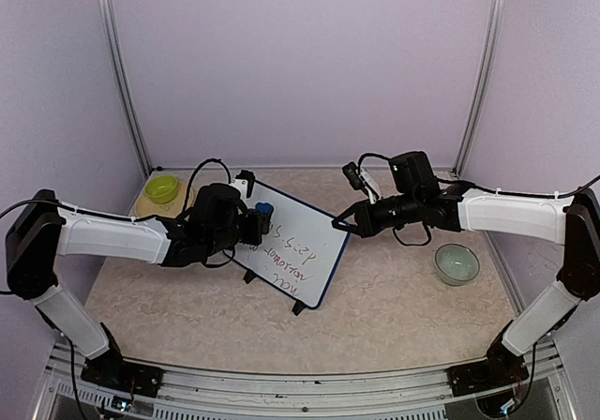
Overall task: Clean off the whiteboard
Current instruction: Erase the center of the whiteboard.
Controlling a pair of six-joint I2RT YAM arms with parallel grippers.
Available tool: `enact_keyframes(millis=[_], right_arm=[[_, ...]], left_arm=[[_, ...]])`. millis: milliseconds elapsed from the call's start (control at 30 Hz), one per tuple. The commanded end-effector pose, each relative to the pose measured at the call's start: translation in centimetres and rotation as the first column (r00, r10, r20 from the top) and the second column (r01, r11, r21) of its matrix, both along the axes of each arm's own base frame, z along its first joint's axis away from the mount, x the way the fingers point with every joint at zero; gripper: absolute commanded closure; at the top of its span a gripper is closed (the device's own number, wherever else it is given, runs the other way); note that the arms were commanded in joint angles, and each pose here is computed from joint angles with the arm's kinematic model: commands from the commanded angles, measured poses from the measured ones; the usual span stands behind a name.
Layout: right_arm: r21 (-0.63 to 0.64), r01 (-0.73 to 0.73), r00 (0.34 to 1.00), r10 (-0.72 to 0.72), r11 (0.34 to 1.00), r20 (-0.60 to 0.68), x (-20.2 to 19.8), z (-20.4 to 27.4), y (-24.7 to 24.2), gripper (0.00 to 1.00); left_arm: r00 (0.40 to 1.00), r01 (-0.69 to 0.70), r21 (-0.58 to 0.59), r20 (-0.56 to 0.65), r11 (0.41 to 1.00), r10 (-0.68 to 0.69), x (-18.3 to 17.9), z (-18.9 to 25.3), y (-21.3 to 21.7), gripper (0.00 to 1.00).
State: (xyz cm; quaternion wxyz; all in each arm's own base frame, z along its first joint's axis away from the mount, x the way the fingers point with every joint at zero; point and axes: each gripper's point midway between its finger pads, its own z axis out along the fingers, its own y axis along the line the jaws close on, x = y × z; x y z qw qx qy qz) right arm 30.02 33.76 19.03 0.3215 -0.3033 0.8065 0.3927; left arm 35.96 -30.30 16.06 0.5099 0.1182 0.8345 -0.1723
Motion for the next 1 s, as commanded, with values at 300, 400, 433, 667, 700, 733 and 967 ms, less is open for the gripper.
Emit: enact_keyframes(millis=[300,400,433,667,700,733,967], right_arm=[[-0.071,-0.114,0.993,0.111,0.991,-0.044,-2.5,-3.3,0.8,1.0],[-0.071,-0.116,0.993,0.112,0.991,-0.048,-2.6,-3.3,0.9,1.0],[-0.071,-0.116,0.993,0.113,0.991,-0.047,-2.6,-3.2,0.8,1.0],[-0.078,-0.111,0.993,0.108,0.991,-0.042,-2.6,-3.2,0.6,1.0],[-0.078,-0.111,0.993,0.108,0.991,-0.042,-2.7,-3.2,0.6,1.0],[-0.079,-0.11,0.993,0.107,0.991,-0.042,-2.7,-3.2,0.6,1.0],[-0.081,-0.11,0.993,0.107,0.991,-0.04,-2.7,-3.2,0.5,1.0]], left_arm=[[0.986,-0.007,0.079,-0.168,0.997,0.02,-5.4,-8.1,4.2,0.83],[0.989,0.0,0.065,-0.148,0.998,0.01,-4.8,-7.0,3.4,0.83],[0.991,0.001,0.061,-0.137,0.998,0.007,-4.5,-6.5,3.1,0.83],[0.999,0.032,0.02,-0.034,0.999,-0.031,-1.6,-1.3,-0.2,0.83],[0.999,0.04,0.012,-0.027,0.999,-0.04,-1.3,-0.8,-0.7,0.83],[0.999,0.049,0.003,-0.02,0.999,-0.049,-1.1,-0.3,-1.3,0.83],[0.997,0.068,0.018,-0.03,0.998,-0.067,-1.5,-0.8,-2.7,0.83]])
